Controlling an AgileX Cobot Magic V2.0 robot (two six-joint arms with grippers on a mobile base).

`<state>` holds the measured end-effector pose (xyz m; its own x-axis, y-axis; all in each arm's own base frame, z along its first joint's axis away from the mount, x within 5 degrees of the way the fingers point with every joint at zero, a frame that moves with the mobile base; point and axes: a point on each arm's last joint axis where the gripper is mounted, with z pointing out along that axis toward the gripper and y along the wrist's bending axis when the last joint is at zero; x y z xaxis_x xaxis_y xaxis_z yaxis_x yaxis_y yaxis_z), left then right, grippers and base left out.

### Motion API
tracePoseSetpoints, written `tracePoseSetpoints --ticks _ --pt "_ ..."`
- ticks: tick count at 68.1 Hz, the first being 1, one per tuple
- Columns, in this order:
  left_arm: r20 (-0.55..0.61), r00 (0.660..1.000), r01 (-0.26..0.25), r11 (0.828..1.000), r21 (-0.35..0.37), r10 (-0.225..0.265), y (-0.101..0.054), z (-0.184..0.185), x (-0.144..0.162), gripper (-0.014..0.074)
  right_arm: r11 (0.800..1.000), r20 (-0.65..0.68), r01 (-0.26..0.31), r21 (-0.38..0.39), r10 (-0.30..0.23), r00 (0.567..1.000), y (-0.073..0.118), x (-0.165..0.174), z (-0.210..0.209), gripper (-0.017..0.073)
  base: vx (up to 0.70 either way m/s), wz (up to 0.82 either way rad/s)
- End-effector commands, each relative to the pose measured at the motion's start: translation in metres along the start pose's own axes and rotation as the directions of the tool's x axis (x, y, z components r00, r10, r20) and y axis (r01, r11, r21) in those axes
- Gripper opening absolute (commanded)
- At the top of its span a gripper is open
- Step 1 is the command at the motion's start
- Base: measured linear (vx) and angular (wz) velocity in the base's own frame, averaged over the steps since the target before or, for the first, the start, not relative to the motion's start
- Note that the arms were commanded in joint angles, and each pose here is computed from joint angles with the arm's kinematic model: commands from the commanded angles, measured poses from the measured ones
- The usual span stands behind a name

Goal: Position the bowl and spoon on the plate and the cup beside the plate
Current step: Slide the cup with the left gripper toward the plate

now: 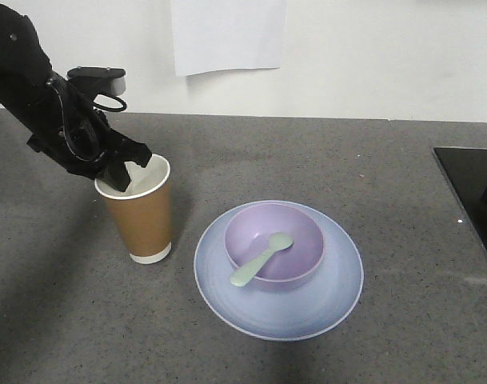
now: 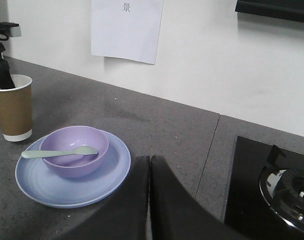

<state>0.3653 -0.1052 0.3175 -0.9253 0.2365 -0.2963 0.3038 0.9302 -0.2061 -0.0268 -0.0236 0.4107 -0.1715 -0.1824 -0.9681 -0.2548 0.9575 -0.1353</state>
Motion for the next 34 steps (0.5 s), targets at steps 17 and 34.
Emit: tracePoseSetpoints --ticks 17,34 --pt "0.075 0.997 -0.013 1.000 0.028 0.011 -0.0098 -0.0246 0.0001 -0.0007 1.000 0.054 -0.001 0.007 0.000 0.999 -0.0006 -0.0116 0.0041 -0.0005 0.00 0.00" --pt "0.076 0.997 -0.011 0.999 0.036 0.008 -0.0105 -0.0246 0.0000 -0.0006 1.000 0.054 -0.001 0.007 0.000 0.999 -0.0006 -0.0116 0.0041 -0.0005 0.00 0.00"
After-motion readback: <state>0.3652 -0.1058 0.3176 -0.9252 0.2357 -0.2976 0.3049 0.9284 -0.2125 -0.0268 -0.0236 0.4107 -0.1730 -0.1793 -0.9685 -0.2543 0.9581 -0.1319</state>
